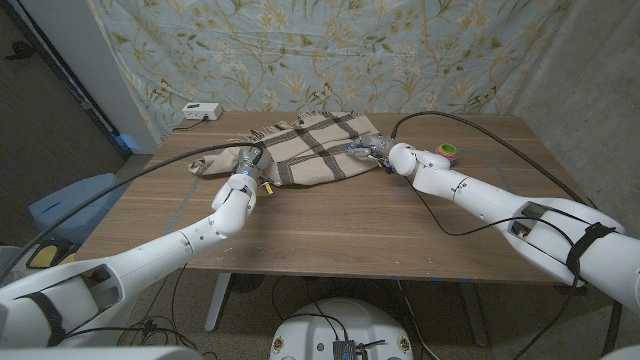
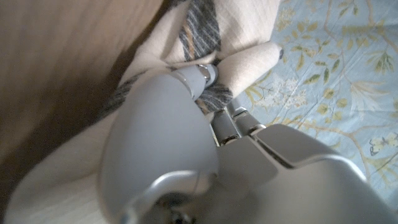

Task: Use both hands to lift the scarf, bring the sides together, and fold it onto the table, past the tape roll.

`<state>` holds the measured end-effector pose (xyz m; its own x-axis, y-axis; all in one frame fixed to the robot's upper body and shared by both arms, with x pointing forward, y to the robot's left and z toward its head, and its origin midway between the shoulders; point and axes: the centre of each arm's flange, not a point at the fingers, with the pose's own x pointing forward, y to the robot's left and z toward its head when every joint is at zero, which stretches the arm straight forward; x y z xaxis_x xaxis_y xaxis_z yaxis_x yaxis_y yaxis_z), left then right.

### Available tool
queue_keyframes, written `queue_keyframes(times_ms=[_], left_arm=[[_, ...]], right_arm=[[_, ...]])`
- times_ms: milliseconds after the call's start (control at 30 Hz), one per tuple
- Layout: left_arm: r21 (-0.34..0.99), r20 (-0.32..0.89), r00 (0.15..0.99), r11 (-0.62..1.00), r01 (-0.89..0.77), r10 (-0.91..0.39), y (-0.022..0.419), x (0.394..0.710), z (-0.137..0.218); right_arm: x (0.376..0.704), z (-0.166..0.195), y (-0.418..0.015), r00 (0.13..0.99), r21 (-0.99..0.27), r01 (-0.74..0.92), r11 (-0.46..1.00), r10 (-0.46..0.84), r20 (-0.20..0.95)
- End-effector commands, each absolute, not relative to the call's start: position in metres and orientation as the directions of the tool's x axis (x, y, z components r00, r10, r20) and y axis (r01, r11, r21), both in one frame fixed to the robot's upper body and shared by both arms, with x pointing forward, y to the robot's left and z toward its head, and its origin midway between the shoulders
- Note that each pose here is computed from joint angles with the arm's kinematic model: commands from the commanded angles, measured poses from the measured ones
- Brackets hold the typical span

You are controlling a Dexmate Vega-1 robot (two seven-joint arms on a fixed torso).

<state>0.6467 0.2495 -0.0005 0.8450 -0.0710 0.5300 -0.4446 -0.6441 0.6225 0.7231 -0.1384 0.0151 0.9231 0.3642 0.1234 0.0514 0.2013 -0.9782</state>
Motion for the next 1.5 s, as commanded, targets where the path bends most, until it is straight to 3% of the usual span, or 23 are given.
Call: queue_keyframes(times_ms=[33,767,1500], left_arm=[[0.372,0.563,0.752,-0.708,-0.601,-0.343,0.244,0.642,0.036],[-0.009,0.465,0.597,-0.677,-0.736,-0.654,0.212,0.620,0.102],[-0.244,0.363,0.522,-0.619,-0.747,-0.772,0.181,0.611,0.160]], right_arm=[[0.721,-0.002,-0.135,0.922,-0.991,0.013,0.133,0.382,0.064],[0.709,-0.048,-0.099,0.892,-0.990,-0.027,-0.141,0.443,-0.087],[0.697,-0.078,-0.085,0.850,-0.969,-0.043,-0.244,0.501,-0.164]])
